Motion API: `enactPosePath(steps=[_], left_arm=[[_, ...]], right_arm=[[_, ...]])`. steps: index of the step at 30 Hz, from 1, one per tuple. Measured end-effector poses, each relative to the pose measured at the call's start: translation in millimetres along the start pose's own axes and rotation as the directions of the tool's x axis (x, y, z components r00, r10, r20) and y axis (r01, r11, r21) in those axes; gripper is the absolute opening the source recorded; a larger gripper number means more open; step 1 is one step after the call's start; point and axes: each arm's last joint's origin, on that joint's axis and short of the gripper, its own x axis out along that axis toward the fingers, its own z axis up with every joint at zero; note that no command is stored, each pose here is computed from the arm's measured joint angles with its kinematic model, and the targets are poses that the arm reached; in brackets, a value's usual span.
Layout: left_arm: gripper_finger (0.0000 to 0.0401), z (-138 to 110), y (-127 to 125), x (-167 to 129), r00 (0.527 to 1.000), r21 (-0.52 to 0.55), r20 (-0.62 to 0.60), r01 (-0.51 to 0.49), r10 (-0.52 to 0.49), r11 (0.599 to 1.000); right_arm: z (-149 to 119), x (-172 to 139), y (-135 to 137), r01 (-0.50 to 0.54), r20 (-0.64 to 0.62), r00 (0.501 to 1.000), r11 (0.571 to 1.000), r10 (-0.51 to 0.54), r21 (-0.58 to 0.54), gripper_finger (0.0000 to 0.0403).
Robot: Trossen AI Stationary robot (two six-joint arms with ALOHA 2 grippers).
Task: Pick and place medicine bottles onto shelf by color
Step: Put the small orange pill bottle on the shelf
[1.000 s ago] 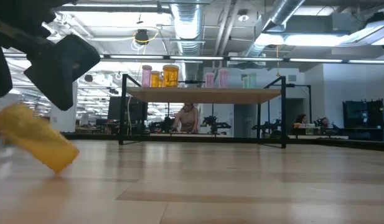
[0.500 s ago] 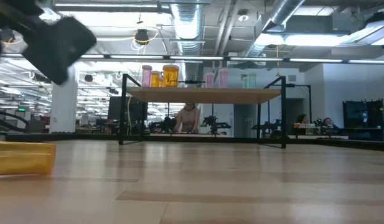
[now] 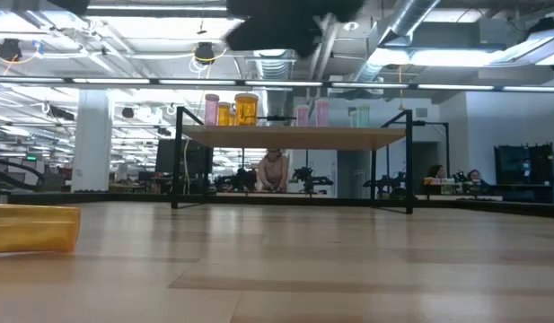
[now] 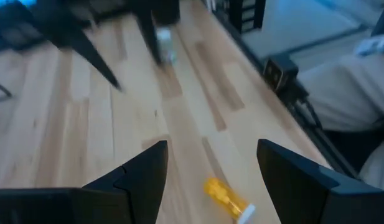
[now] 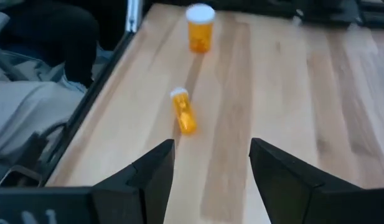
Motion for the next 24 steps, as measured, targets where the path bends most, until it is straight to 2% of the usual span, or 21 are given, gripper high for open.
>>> enactPosePath(steps=[4,8,12,16,19,24], left_arm=[[0.0235,-9,11,-14,0.99,0.017,0.137,0.022,-0.024,1.0],[0.0235,-12,22,-32,0.962,0.019,0.269,0.034,-0.038,0.999],[0.0235,-3,35,-55,0.921,0.021,0.39,0.004,-0.012,1.0],[0.0235,4,47,-72,0.879,0.032,0.477,-0.043,0.023,0.999],[0.0235,8,52,-77,0.858,0.048,0.512,-0.072,0.037,0.996],[0.0235,8,52,-73,0.861,0.087,0.507,-0.104,0.046,0.991]], right_arm=[[-1,35,-1,-0.068,-0.031,0.997,0.997,0.067,-0.022,0.023],[0,65,-3,-0.087,-0.036,0.996,0.996,0.086,-0.018,0.023],[-1,89,-5,-0.148,-0.049,0.988,0.989,0.147,-0.005,0.023],[-3,107,-4,-0.167,-0.05,0.985,0.986,0.167,0.004,0.023],[-9,118,-4,-0.174,-0.069,0.982,0.985,0.174,0.008,0.023],[-18,133,-3,-0.174,-0.108,0.979,0.985,0.175,0.02,0.023]])
